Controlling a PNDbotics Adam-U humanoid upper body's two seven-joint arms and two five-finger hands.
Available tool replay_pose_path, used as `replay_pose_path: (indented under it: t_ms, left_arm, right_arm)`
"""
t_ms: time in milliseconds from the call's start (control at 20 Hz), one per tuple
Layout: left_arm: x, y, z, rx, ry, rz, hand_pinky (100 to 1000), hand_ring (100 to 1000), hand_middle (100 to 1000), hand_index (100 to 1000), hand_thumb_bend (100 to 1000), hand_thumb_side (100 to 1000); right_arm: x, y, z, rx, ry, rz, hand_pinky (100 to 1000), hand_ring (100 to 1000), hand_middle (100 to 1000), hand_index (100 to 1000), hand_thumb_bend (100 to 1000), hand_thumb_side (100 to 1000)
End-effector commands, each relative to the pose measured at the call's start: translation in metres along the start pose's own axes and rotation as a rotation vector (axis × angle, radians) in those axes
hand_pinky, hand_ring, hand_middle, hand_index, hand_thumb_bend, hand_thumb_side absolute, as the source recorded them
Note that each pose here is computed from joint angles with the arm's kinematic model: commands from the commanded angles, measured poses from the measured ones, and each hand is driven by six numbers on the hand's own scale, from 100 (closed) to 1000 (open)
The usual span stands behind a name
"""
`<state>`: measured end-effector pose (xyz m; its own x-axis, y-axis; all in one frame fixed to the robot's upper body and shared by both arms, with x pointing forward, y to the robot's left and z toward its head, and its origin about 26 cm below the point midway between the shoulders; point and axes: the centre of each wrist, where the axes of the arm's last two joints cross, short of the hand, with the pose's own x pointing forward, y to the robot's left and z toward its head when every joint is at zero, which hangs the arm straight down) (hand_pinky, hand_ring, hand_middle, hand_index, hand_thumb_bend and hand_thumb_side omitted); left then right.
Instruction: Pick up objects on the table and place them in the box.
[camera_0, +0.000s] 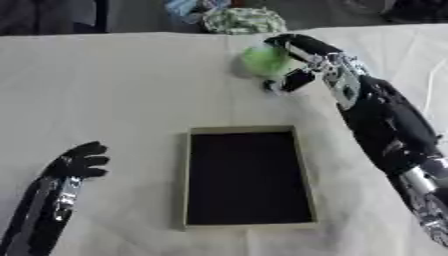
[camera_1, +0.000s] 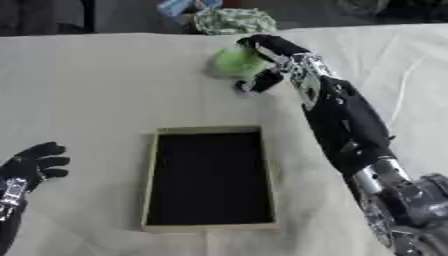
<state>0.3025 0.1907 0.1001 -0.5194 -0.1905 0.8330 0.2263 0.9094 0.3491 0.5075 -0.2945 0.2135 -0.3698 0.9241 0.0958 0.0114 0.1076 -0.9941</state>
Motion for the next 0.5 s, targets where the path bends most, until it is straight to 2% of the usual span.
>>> replay_pose_path:
  t_ms: [50, 150, 300, 350, 400, 500]
  left_arm:
    - [0.0073, 0.0023, -0.003, -0.003, -0.03, -0.013, 722, 758, 747, 848, 100, 888]
    - [0.0073, 0.0022, -0.0031, -0.003, -0.03, -0.013, 722, 758, 748, 848, 100, 889]
    - [0.0075, 0.0022, -0.0033, -0.002, -0.03, -0.013, 721, 758, 748, 849, 100, 890]
    - [0.0075, 0.0022, -0.0034, -0.002, -0.031, -0.012, 721, 758, 748, 849, 100, 890]
    - [0.0075, 0.0022, -0.0034, -0.002, -0.031, -0.012, 721, 758, 748, 849, 100, 890]
    - [0.0074, 0.0022, -0.0035, -0.002, -0.03, -0.012, 721, 758, 749, 849, 100, 892]
  right_arm:
    - [-0.0063, -0.0105, 0.0031, -0.039, 0.035, 0.036, 860, 863, 838, 947, 376, 278]
    - [-0.0063, -0.0099, 0.0032, -0.059, 0.05, 0.048, 847, 837, 805, 919, 358, 272]
    - [-0.0051, -0.01, 0.0029, -0.105, 0.059, 0.062, 823, 782, 702, 821, 314, 260]
    - [-0.0047, -0.0097, 0.0028, -0.12, 0.059, 0.065, 823, 782, 702, 821, 314, 260]
    - [-0.0041, -0.0102, 0.0026, -0.139, 0.058, 0.067, 811, 752, 619, 755, 295, 247]
    - [-0.0025, -0.0113, 0.0022, -0.178, 0.052, 0.069, 795, 719, 551, 686, 272, 235]
